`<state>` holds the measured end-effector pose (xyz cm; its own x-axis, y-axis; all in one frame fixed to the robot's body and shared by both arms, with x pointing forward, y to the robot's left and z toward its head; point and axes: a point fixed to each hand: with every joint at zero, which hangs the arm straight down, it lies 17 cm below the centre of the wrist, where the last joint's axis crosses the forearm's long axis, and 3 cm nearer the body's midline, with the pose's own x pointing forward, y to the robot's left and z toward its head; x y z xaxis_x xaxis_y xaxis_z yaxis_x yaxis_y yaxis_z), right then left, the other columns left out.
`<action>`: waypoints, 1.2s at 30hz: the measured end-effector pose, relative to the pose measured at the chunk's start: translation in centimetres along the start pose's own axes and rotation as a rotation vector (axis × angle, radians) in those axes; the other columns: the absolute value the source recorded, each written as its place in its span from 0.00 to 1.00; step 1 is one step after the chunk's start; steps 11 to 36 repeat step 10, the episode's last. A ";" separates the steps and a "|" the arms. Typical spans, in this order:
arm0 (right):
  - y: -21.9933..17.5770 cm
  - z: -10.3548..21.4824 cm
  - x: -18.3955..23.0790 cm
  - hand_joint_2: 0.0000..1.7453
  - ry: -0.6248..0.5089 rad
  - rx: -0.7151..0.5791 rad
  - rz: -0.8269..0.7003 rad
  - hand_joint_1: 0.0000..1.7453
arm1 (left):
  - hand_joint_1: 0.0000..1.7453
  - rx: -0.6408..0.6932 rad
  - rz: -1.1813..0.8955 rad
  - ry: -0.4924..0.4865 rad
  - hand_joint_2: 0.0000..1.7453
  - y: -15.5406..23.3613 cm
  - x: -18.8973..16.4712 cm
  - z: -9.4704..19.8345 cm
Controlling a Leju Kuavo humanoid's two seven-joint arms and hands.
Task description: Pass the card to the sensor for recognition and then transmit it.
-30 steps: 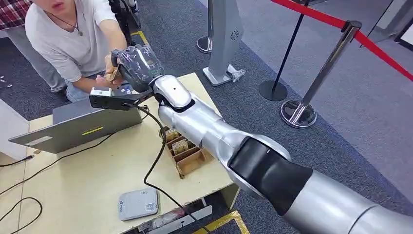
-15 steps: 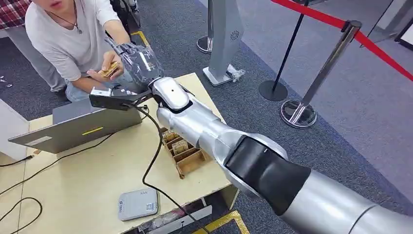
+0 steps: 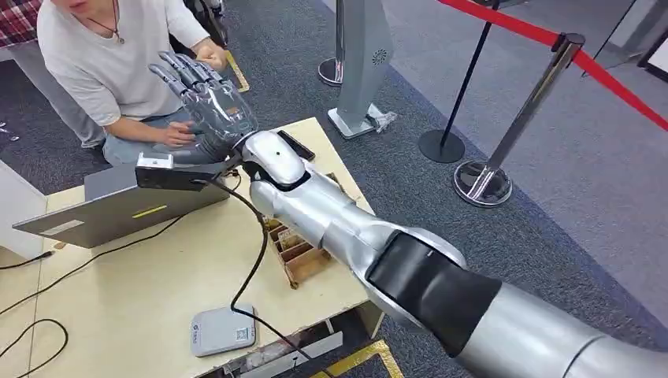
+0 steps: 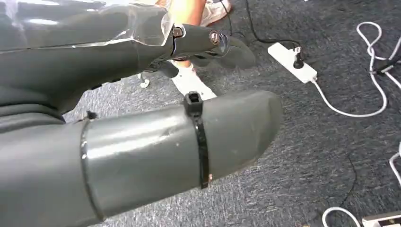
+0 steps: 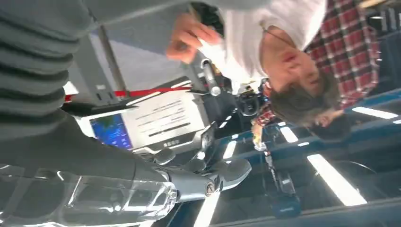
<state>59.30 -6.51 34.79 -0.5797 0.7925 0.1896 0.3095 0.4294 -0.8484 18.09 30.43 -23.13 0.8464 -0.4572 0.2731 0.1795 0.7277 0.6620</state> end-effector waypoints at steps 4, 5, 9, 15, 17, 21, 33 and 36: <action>-0.5 0.7 0.9 0.00 -0.028 -0.023 -0.028 0.00 | 0.00 -0.003 -0.003 0.002 0.00 -0.1 -0.3 0.1; -0.6 1.0 0.9 0.00 -0.031 -0.027 -0.030 0.00 | 0.00 -0.004 -0.006 0.000 0.00 -0.1 -0.3 0.1; -0.5 2.3 0.8 0.00 -0.039 -0.039 -0.041 0.00 | 0.00 -0.004 -0.014 0.002 0.00 -0.1 -0.3 0.1; -0.4 2.7 0.7 0.00 -0.040 -0.040 -0.045 0.00 | 0.00 -0.003 -0.015 0.001 0.00 -0.1 -0.3 0.1; -0.4 2.7 0.7 0.00 -0.040 -0.040 -0.045 0.00 | 0.00 -0.003 -0.015 0.001 0.00 -0.1 -0.3 0.1; -0.4 2.7 0.7 0.00 -0.040 -0.040 -0.045 0.00 | 0.00 -0.003 -0.015 0.001 0.00 -0.1 -0.3 0.1; -0.4 2.7 0.7 0.00 -0.040 -0.040 -0.045 0.00 | 0.00 -0.003 -0.015 0.001 0.00 -0.1 -0.3 0.1; -0.4 2.7 0.7 0.00 -0.040 -0.040 -0.045 0.00 | 0.00 -0.003 -0.015 0.001 0.00 -0.1 -0.3 0.1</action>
